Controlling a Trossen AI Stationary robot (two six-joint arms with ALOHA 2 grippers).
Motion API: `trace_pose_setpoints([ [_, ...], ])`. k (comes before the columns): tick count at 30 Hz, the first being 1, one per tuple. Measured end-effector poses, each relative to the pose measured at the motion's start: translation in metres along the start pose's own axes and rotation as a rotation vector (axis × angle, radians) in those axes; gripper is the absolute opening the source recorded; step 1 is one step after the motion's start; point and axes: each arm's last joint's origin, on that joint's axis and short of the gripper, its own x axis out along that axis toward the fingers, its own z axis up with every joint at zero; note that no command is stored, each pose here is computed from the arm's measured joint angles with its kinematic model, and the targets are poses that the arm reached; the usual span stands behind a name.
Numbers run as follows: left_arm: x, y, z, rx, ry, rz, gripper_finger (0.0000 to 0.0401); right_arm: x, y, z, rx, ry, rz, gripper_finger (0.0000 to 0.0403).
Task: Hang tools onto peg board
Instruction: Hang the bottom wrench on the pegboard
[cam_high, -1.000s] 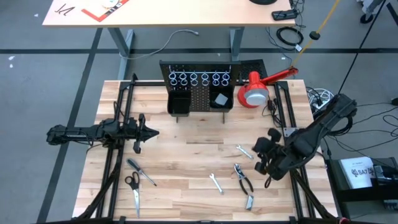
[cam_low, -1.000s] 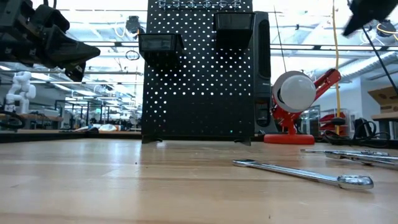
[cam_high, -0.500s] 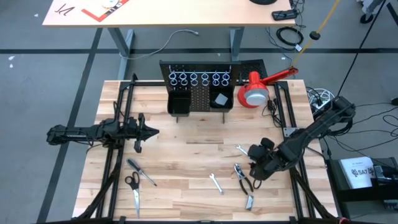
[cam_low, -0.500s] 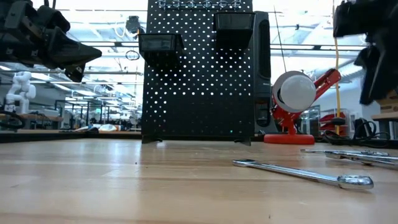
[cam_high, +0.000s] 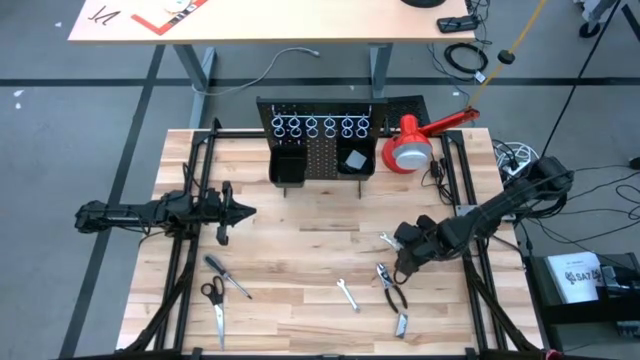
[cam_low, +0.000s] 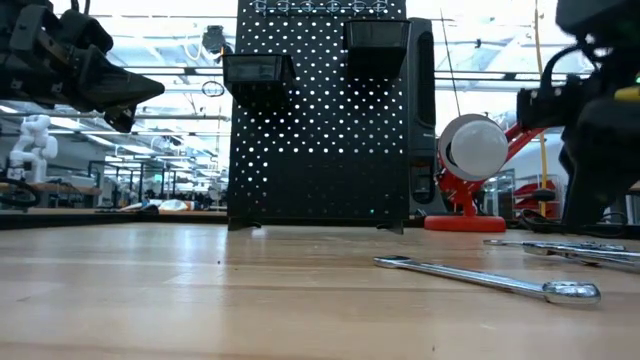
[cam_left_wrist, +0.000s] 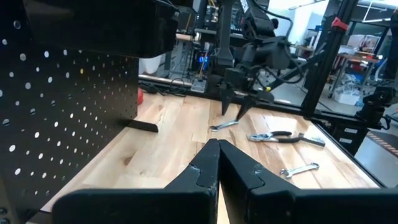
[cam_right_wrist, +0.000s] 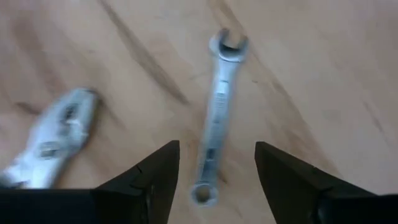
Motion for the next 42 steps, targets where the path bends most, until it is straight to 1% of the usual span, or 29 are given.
trace_pose_setpoints([
  [4, 0.000, 0.000, 0.000, 0.001, 0.000, 0.000, 0.0013, 0.005, -0.006, 0.002, -0.020, 0.026, -0.009, 0.0200],
  [7, 0.000, 0.000, 0.000, 0.001, 0.001, 0.001, 0.0013, 0.006, -0.006, 0.005, -0.050, 0.032, 0.011, 0.0194],
  [11, 0.000, 0.000, 0.000, 0.001, 0.001, 0.005, 0.0013, 0.007, -0.007, 0.010, -0.078, 0.017, 0.027, 0.0184],
  [15, 0.000, 0.000, 0.000, 0.002, 0.001, 0.006, 0.0013, 0.009, -0.009, 0.013, -0.100, 0.014, 0.019, 0.0171],
  [21, 0.000, 0.000, 0.000, 0.002, 0.001, 0.007, 0.0013, 0.017, -0.011, 0.017, -0.110, 0.095, 0.051, 0.0160],
  [26, 0.000, 0.000, 0.000, 0.002, 0.000, 0.007, 0.0013, 0.023, -0.012, 0.019, -0.089, 0.119, 0.031, 0.0161],
  [28, 0.000, 0.000, 0.000, 0.003, 0.001, 0.007, 0.0013, 0.026, -0.013, 0.020, -0.083, 0.128, 0.019, 0.0155],
  [32, 0.000, 0.000, 0.000, 0.004, 0.000, 0.007, 0.0013, 0.033, -0.014, 0.020, -0.077, 0.148, -0.015, 0.0120],
  [39, 0.000, 0.000, 0.000, 0.002, 0.001, 0.007, 0.0013, 0.036, -0.016, 0.023, -0.062, 0.153, -0.036, 0.0023],
  [40, 0.000, 0.000, 0.000, 0.002, -0.002, 0.007, 0.0013, 0.036, -0.016, 0.023, -0.063, 0.155, -0.034, 0.0016],
  [42, 0.000, 0.000, 0.000, 0.001, -0.003, 0.007, 0.0013, 0.035, -0.015, 0.024, -0.068, 0.156, -0.031, 0.0015],
])
